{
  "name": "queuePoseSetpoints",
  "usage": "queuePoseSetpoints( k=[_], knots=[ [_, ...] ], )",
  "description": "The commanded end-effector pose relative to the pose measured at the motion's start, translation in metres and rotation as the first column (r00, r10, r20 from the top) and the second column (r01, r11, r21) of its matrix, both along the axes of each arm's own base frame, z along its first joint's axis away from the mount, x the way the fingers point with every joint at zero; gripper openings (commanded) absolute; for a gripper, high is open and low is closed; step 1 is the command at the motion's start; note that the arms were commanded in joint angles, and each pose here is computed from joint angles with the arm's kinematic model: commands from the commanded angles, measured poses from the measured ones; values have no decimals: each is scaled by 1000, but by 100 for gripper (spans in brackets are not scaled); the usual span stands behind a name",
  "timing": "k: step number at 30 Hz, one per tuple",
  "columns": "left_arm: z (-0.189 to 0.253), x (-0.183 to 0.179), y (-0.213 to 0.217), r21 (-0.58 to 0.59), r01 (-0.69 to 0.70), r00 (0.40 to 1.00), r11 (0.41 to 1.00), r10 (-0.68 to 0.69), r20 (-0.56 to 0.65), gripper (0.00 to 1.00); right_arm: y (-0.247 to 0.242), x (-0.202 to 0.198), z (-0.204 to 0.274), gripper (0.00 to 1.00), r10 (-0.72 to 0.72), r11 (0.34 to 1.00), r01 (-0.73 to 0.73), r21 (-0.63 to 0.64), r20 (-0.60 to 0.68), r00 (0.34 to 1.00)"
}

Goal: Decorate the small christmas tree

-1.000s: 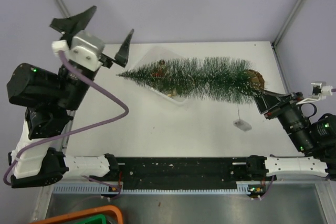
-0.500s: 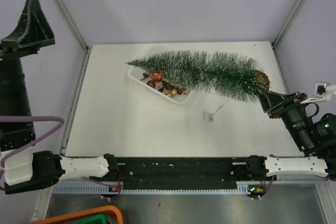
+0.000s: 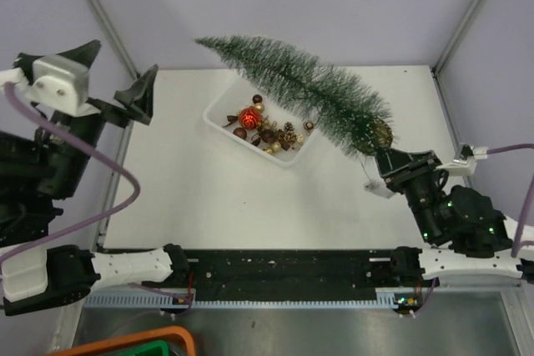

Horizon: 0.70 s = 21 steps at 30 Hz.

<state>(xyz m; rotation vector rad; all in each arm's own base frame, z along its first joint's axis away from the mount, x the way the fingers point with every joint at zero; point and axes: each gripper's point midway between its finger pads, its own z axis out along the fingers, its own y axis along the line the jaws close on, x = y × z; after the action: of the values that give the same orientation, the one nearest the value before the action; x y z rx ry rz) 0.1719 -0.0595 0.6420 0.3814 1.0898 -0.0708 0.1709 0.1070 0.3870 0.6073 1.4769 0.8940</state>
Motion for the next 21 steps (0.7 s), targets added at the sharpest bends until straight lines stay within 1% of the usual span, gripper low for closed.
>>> queuePoseSetpoints(
  k=[1, 2, 3, 4, 6, 8, 10, 12, 14, 16, 17, 20, 21],
  knots=[
    [-25, 16, -54, -28, 116, 976, 993, -119, -183, 90, 30, -1, 30, 0, 36, 973, -39, 228, 15, 999],
    [-22, 20, -68, -32, 140, 971, 990, -143, -194, 90, 37, -2, 31, 0, 42, 974, -45, 222, 16, 999],
    [-20, 22, -75, -43, 156, 966, 987, -162, -204, 91, 42, -1, 32, 0, 45, 978, -47, 204, 17, 999],
    [-19, 23, -83, -45, 175, 959, 984, -181, -220, 92, 47, -2, 39, 0, 52, 974, -56, 221, 25, 998],
    [-22, 22, -92, -44, 208, 945, 977, -212, -248, 94, 56, -2, 44, 0, 64, 976, -70, 208, 34, 997],
    [-27, 21, -96, -60, 220, 938, 974, -228, -262, 96, 63, -3, 49, 0, 75, 975, -82, 205, 41, 996],
    [-41, 24, -100, -52, 219, 933, 974, -225, -280, 96, 72, -3, 50, 0, 87, 975, -94, 202, 43, 995],
    [-49, 25, -90, -49, 190, 945, 981, -196, -262, 94, 83, -1, 47, 0, 97, 973, -104, 206, 42, 994],
    [-37, 28, -71, -93, 121, 977, 988, -135, -164, 90, 104, 1, 37, 0, 118, 975, -122, 188, 34, 992],
    [-23, 22, -50, -84, 78, 995, 993, -83, -62, 89, 130, 7, 26, 0, 155, 973, -157, 171, 24, 988],
    [-17, 17, -40, -66, 66, 997, 996, -67, -26, 89, 142, 11, 19, 0, 181, 970, -180, 165, 10, 983],
    [-15, 3, -16, 75, 23, 998, 997, -27, 49, 90, 182, 25, -6, 0, 256, 956, -246, 157, -48, 965],
    [-15, -4, -1, 98, -6, 997, 995, -2, 76, 91, 192, 29, -13, 0, 274, 952, -262, 159, -64, 959]
  ],
)
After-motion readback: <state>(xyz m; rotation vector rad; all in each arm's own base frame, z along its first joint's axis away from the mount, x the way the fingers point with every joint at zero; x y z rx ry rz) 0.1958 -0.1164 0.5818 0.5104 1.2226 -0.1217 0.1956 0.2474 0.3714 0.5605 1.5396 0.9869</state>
